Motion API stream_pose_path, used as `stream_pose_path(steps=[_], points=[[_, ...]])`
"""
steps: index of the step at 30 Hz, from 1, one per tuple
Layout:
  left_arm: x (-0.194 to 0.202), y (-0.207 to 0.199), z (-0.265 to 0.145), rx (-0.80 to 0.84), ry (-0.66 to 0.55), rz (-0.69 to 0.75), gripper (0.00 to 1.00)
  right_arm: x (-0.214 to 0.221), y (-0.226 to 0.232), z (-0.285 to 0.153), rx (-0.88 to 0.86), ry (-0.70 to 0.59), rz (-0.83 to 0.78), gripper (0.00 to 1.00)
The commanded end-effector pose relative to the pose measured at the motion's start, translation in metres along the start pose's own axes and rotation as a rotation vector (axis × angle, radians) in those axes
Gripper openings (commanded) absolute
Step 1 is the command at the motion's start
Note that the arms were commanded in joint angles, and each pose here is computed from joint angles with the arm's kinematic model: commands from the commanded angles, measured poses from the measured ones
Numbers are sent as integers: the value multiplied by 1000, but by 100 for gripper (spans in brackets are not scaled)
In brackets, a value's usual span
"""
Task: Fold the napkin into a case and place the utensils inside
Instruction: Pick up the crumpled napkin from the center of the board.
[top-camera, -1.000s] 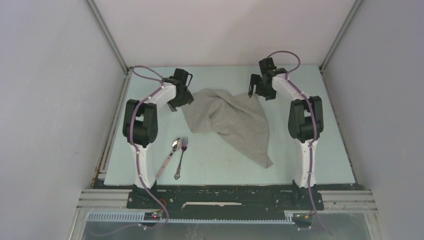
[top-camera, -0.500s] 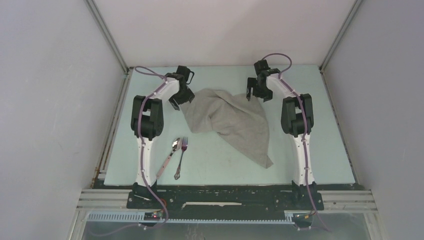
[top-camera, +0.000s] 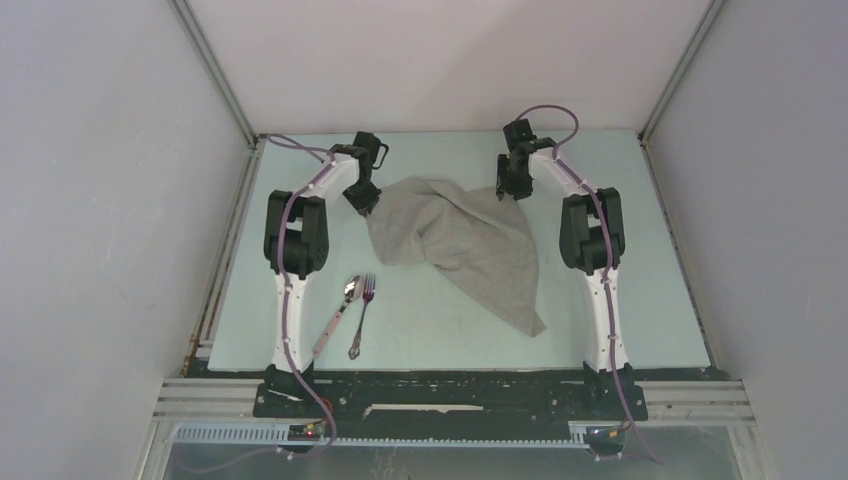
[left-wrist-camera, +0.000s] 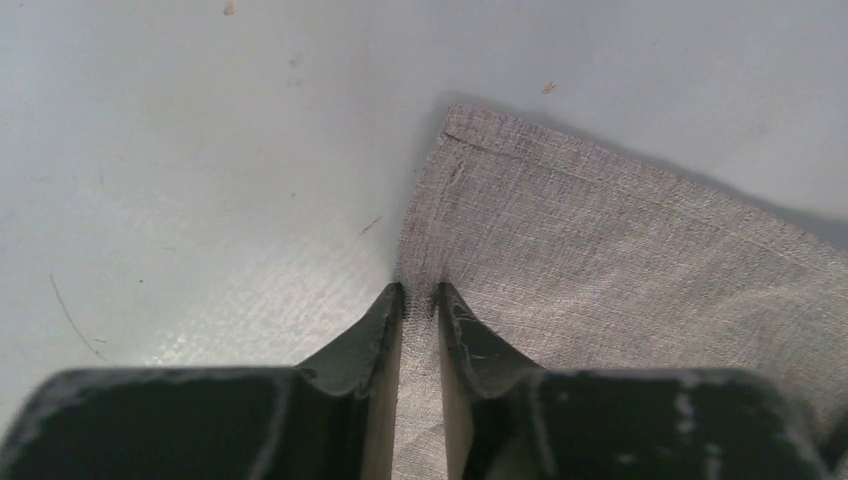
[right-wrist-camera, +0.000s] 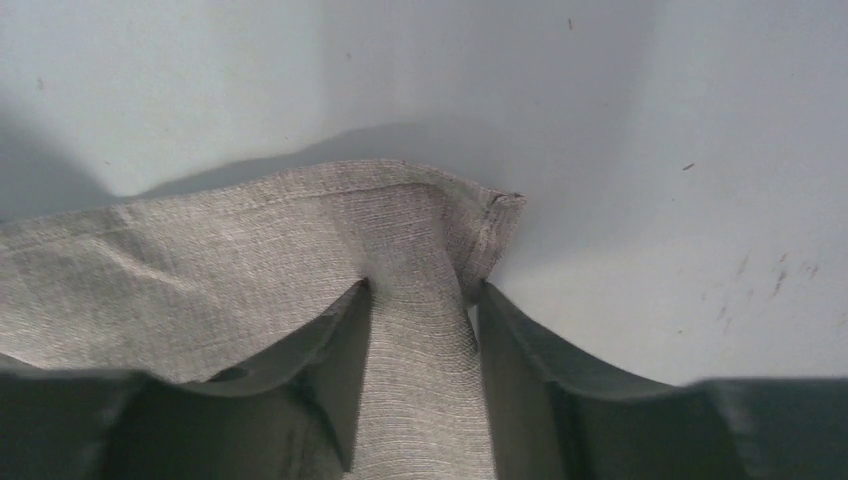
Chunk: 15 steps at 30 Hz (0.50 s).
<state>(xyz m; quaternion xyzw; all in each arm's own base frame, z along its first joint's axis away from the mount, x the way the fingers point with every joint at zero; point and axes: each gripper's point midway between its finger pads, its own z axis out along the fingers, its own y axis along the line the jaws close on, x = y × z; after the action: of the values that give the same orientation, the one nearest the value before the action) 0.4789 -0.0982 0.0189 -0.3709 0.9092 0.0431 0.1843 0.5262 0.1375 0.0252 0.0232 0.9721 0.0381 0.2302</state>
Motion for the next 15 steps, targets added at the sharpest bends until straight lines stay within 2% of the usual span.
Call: stream_pose_path(steps=[1,4,6,7,11,15], points=[[-18,-11,6,34,-47,30,17,-17,5,-6,-20,-64,-11,43],[-22,-22,4,97,-37,54,1,-24,3,-11,-33,-82,-6,20],[-26,-23,-1,107,-49,76,0,-27,1,-17,-43,-90,-3,3],[-30,-22,-6,109,-74,94,0,-28,-1,-21,-40,-90,2,0],[-39,-25,-30,189,-160,181,0,-32,-8,-56,-43,-147,20,0],[-50,-31,-84,277,-261,257,0,-38,-18,-112,-51,-258,52,0]])
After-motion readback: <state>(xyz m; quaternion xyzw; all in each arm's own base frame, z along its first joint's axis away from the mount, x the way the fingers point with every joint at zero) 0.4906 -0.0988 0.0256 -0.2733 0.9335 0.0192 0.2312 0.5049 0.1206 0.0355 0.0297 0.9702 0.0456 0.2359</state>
